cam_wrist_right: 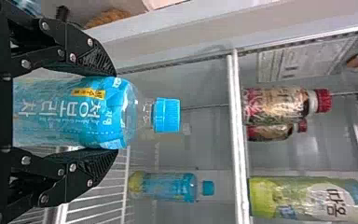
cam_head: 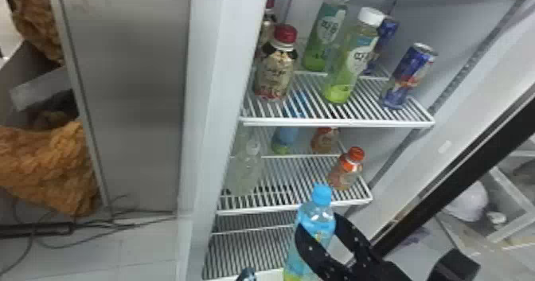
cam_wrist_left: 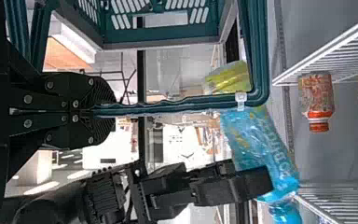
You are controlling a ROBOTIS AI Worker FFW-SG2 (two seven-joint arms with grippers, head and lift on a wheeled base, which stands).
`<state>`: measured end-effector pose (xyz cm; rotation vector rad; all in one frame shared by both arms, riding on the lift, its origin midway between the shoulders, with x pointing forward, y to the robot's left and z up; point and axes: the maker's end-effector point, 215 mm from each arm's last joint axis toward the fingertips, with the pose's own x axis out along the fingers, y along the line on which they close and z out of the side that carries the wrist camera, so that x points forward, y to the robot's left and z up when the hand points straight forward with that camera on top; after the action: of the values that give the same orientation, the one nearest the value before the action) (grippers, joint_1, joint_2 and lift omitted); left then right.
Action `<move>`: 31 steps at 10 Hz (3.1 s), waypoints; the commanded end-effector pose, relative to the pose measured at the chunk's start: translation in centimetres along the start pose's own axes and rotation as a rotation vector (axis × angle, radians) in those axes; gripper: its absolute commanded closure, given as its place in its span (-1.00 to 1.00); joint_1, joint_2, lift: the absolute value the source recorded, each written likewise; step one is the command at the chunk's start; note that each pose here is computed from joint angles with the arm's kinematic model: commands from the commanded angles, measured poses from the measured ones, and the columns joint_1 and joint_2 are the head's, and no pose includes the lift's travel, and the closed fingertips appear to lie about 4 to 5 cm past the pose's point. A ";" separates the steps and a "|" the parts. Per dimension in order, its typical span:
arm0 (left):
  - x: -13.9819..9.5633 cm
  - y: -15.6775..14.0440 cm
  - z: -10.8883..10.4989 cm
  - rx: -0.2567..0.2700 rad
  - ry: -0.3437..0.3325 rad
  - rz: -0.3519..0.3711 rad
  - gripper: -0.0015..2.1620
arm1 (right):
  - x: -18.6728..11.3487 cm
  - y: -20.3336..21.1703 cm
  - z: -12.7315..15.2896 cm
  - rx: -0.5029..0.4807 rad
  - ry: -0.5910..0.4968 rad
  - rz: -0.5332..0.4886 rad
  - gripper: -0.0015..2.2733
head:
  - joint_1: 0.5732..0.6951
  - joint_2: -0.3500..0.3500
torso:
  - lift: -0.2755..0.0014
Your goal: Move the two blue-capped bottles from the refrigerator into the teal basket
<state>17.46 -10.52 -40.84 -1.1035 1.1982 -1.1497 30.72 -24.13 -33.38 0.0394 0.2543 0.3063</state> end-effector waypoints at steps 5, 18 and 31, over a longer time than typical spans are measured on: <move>-0.1 0.1 -0.1 -0.003 -0.001 0.002 0.05 | -1.9 1.2 -2.4 0.015 0.134 0.044 -0.47 | 1.00 -1.00 | -0.04; -0.1 0.1 0.1 -0.002 -0.005 0.000 0.05 | 1.4 -1.2 -9.4 0.054 0.183 0.135 -0.62 | 1.00 -1.00 | -0.04; 0.1 -0.2 0.4 0.000 -0.012 -0.007 0.05 | 10.0 -8.6 -5.1 -0.050 -0.143 -0.041 -0.62 | 1.00 -1.00 | -0.04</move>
<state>17.83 -10.57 -40.64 -1.1131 1.1865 -1.1464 40.71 -29.52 -41.98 0.0090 0.1286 0.2645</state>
